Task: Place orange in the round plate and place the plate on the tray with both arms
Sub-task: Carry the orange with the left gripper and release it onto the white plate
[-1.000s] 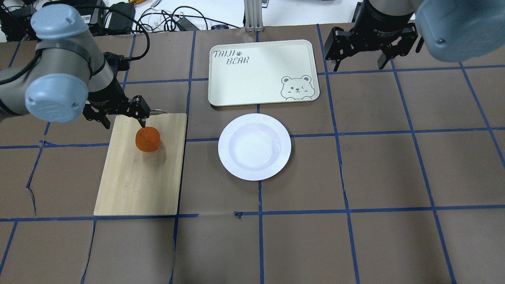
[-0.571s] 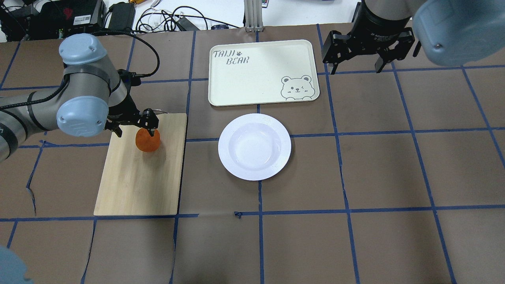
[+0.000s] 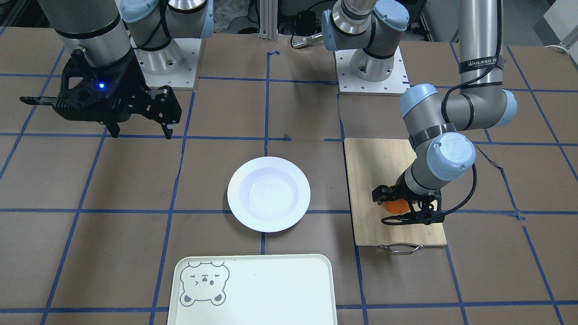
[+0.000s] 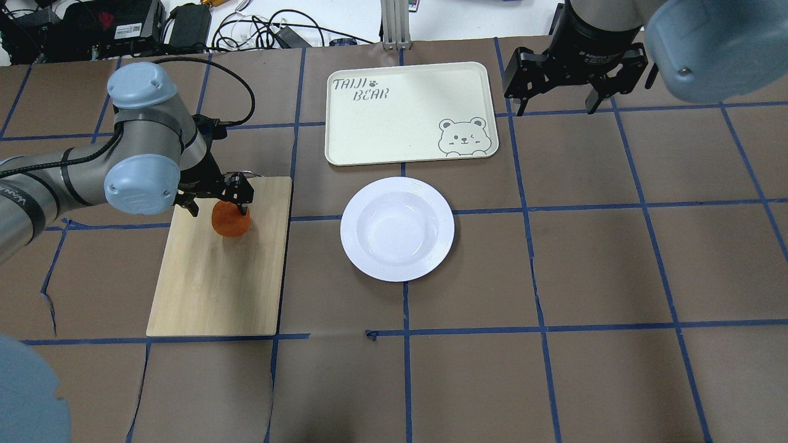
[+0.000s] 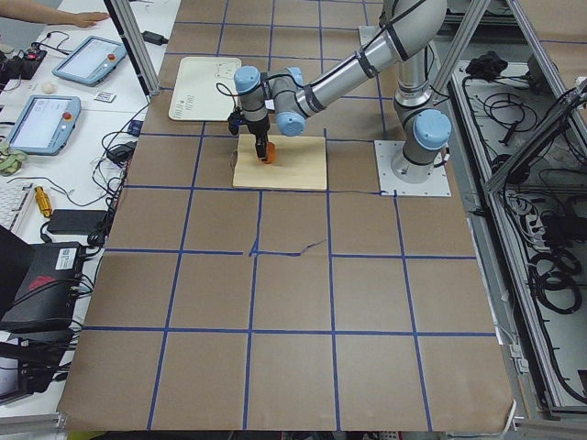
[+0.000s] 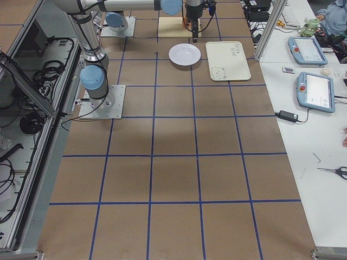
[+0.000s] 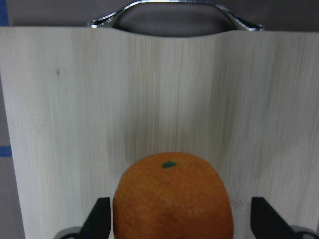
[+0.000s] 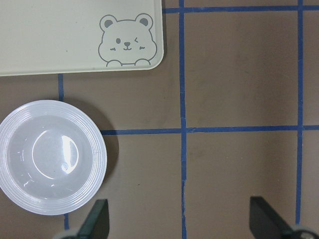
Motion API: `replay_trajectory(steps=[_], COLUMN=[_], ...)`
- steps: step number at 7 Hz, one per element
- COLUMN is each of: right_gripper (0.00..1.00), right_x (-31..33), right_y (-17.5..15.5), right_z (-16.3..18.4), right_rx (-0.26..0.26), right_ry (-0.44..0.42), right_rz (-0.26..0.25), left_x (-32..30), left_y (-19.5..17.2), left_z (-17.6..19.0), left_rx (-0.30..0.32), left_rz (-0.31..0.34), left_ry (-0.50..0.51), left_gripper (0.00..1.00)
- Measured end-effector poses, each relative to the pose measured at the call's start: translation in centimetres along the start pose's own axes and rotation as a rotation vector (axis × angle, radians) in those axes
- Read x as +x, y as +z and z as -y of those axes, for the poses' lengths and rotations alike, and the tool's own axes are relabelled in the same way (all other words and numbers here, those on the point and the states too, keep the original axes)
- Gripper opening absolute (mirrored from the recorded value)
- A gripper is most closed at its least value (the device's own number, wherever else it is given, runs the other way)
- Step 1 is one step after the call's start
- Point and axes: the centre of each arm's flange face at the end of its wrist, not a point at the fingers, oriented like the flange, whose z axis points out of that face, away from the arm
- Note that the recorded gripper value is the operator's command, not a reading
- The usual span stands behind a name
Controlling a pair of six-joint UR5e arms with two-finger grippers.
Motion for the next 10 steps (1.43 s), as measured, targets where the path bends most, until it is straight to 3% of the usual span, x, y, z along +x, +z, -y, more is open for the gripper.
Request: replay_trajectory(steps=[1,3,4,7,9,10], right_gripper=[1.0,1.0,1.0,1.0,1.0,1.0], right_x=[0.0,0.2,0.4,2.4,2.8,2.8], right_y=[0.0,0.1,0.0,0.4,1.0,1.0], right_z=[0.0,0.1,0.3,1.3,1.6,1.6], right_rx=[-0.001,0.002,0.01,0.017,0.005,0.004], right_ry=[-0.002,0.0,0.003,0.036,0.042,0.042], right_rz=[-0.002,-0.004,-0.005,-0.006,-0.008,-0.008], left_x=[0.0,0.2,0.7,8.3,15.9,19.5], left_y=[0.3,-0.7,-3.0,-9.2,-9.4,-8.7], left_z=[0.2,0.8,1.8,3.6,2.4,1.3], left_rx=[-0.001,0.025,0.065,0.154,0.13,0.104], left_rz=[-0.001,-0.006,-0.017,-0.105,-0.207,-0.227], left_ry=[0.002,-0.002,-0.019,-0.172,-0.285,-0.294], left_gripper=[0.0,0.0,0.0,0.0,0.0,0.07])
